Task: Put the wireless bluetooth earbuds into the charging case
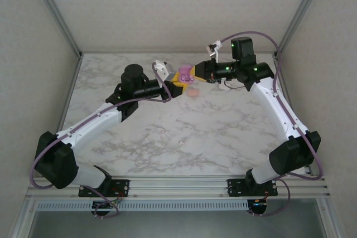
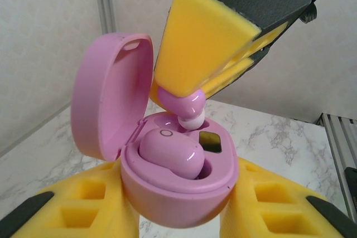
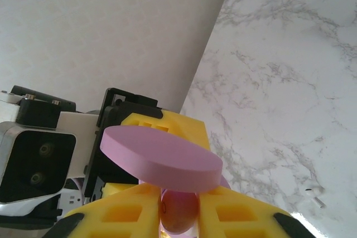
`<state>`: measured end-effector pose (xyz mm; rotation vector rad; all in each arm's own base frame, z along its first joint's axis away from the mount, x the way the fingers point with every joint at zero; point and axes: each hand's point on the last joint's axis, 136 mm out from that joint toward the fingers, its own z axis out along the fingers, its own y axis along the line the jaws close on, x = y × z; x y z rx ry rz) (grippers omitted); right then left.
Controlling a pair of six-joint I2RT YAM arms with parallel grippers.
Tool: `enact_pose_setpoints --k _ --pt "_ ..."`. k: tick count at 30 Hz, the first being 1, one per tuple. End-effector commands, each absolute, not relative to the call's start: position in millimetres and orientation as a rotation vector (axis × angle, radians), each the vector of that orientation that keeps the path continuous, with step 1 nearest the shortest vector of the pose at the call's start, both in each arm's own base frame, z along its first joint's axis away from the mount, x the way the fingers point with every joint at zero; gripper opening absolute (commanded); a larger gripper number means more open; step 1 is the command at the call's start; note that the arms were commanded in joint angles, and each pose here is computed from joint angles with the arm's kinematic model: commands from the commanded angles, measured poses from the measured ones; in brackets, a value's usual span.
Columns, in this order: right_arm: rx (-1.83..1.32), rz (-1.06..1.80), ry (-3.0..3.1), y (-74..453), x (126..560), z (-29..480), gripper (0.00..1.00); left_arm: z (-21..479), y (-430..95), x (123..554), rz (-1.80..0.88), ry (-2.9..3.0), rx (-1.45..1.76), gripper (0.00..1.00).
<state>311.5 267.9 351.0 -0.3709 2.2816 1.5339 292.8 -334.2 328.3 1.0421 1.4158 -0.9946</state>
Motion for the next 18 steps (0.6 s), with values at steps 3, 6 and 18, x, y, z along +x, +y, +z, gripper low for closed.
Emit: enact_pose_setpoints --k 3,6,18 --pt "-0.382 1.478 2.295 268.4 314.7 344.4 0.21 349.8 -340.7 284.6 -1.045 1.344 1.053 0.22" --pt "-0.390 1.463 2.298 268.0 313.8 343.8 0.23 351.1 -340.1 285.0 -1.039 1.341 1.049 0.22" --pt "-0.381 1.421 2.311 265.9 313.0 342.1 0.29 354.1 -339.9 286.1 -1.041 1.339 1.035 0.22"
